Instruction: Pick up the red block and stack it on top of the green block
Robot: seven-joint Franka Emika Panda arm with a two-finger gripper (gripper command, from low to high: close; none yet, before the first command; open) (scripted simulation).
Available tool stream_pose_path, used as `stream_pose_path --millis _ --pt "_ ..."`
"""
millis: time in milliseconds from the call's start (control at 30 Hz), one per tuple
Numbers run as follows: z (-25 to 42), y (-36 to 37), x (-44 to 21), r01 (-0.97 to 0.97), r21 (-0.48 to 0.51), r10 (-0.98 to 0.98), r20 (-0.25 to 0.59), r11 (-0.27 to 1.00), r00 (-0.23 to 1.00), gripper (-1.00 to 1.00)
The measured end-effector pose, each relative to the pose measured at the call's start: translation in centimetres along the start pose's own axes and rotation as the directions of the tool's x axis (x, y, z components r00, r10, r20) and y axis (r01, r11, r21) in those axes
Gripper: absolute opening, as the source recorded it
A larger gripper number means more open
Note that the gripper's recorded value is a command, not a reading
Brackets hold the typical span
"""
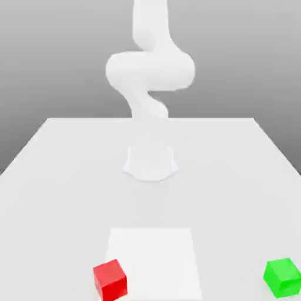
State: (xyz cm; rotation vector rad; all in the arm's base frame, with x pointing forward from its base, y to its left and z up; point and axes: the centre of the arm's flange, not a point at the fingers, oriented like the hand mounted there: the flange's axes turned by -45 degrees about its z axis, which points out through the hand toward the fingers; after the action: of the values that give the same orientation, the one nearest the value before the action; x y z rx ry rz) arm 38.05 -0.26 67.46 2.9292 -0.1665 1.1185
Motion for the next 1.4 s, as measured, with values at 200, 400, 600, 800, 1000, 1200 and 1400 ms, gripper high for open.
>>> stream_pose_path --millis 200,400,600,800,1000,1200,1400 --pt "12.1 1.3 -1.5 -0.196 -0.118 0.212 0.151 0.974 0.966 0.0" --pt "23.0 3.7 -5.6 -0.362 -0.25 0.422 0.258 0.898 0.869 0.0" --pt "32.3 6.4 -12.0 -0.498 -0.389 0.621 0.324 0.775 0.714 0.0" --pt "39.6 8.0 -20.1 -0.587 -0.523 0.784 0.352 0.618 0.512 0.0" --pt "45.6 8.5 -26.4 -0.605 -0.564 0.826 0.351 0.562 0.44 0.0" --pt "46.1 8.5 -26.9 -0.606 -0.563 0.826 0.35 0.562 0.441 -1.0" --pt "42.8 8.3 -23.9 -0.606 -0.564 0.827 0.35 0.561 0.44 -1.0"
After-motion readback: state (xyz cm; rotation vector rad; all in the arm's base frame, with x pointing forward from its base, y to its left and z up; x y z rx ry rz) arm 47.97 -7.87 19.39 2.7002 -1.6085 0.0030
